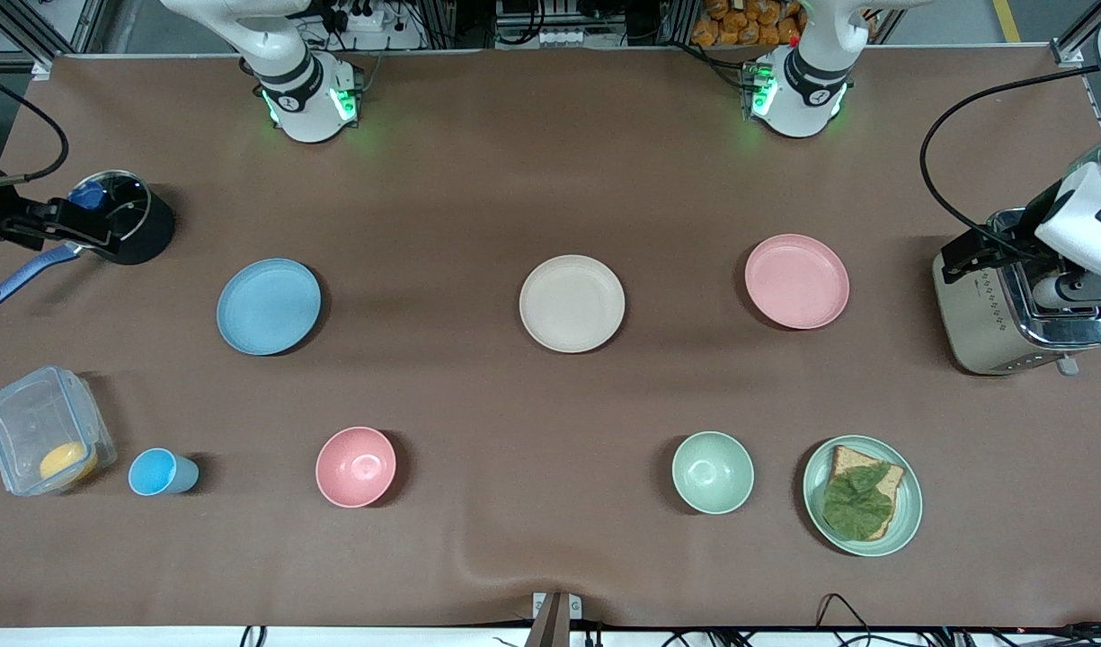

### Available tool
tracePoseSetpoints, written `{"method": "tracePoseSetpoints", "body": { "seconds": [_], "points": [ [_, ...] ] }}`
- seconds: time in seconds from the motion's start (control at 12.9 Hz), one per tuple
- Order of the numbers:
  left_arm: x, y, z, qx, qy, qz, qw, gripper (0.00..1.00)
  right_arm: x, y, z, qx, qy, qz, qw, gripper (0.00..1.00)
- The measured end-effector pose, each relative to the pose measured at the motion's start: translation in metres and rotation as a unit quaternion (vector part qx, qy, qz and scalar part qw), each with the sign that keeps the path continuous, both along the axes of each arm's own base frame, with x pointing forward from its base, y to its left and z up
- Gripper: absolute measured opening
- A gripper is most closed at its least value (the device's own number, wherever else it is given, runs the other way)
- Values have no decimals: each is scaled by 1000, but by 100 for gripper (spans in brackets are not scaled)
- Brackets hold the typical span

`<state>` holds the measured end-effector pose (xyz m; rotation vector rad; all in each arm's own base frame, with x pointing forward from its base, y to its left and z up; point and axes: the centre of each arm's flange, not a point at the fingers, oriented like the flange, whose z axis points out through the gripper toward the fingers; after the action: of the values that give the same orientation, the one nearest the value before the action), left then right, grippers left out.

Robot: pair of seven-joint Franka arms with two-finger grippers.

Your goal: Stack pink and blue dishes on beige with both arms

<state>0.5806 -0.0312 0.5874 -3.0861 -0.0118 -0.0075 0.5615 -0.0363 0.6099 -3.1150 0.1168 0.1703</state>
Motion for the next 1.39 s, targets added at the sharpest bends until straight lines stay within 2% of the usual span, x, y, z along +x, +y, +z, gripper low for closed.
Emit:
{"method": "tracePoseSetpoints", "body": {
  "seconds": [0.15,0.39,0.54,0.85,1.16,1.39],
  "points": [
    [0,1,0,0,1,1,1000,100,-3,-25,-5,3,8,3,1000,100],
    [0,3,-1,0,3,3,1000,100,-15,-93,-38,28,39,-7,999,100],
    [-3,4,-3,1,14,4,1000,100,-18,-126,-80,45,49,-11,998,100],
    [-5,4,-12,2,35,5,999,100,-20,-137,-177,60,64,13,996,100],
    [16,13,-83,5,98,12,995,100,-20,-142,-257,83,58,34,994,100],
    [25,14,-165,-8,135,14,991,100,-26,-137,-319,112,52,49,991,100]
  ]
}}
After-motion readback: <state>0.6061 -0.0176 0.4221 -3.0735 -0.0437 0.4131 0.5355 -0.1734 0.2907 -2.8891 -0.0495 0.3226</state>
